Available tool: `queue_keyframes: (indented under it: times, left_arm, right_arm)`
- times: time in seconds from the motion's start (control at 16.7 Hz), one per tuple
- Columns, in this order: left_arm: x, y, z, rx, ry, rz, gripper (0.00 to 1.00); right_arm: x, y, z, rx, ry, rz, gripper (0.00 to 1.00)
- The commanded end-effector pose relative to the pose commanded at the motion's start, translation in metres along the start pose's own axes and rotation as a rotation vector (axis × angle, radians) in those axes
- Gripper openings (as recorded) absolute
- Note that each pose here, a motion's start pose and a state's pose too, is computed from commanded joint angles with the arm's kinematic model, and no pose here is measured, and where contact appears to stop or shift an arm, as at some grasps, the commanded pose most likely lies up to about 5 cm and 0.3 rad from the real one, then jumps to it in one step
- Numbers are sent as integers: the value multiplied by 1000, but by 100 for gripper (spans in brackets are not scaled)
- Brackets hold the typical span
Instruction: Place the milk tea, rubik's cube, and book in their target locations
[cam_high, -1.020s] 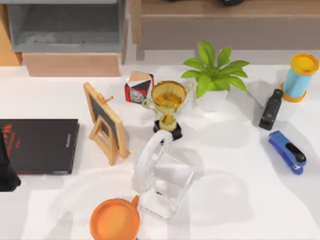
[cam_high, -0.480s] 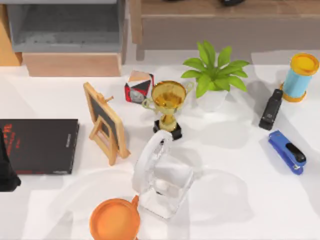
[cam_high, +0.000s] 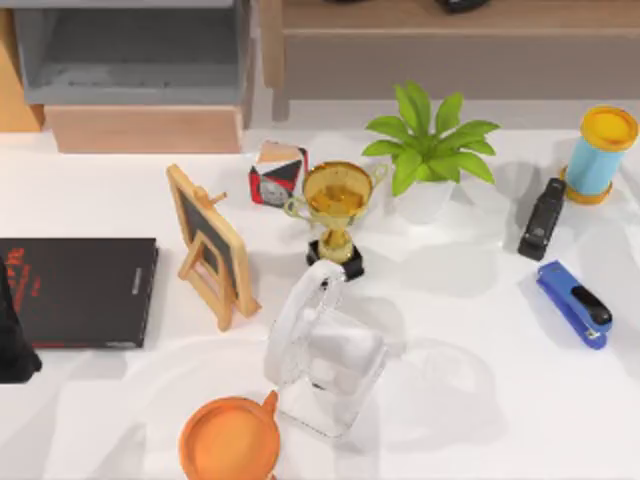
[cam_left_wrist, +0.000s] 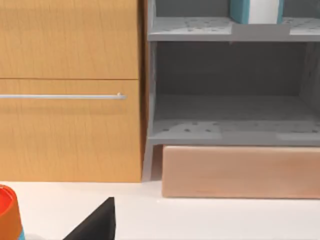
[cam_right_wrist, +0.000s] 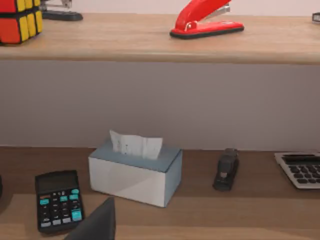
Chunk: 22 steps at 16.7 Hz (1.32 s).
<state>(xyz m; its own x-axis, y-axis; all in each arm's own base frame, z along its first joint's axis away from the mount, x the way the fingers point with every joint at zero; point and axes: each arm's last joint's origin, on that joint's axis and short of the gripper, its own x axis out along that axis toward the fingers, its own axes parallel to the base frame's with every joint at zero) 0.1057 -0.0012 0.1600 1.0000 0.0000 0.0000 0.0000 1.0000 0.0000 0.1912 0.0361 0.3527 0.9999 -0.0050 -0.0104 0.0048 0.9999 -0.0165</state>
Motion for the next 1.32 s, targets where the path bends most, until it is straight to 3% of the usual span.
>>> queue_keyframes:
  times: [0.3,0.6,1.08,1.32]
  left_arm:
    - [0,0,0,0,0,0,100]
    - [0,0,0,0,0,0,100]
    - [0,0,0,0,0,0,100]
    - [2,-2,27,14,-30,-20,100]
  right_arm:
    - [-69,-26,-108,4,3,1,100]
    - [-83,-33,-181,14,-7,4,100]
    - [-83,-35,-194,16,-10,5,100]
    - [-83,-35,-194,16,-10,5,100]
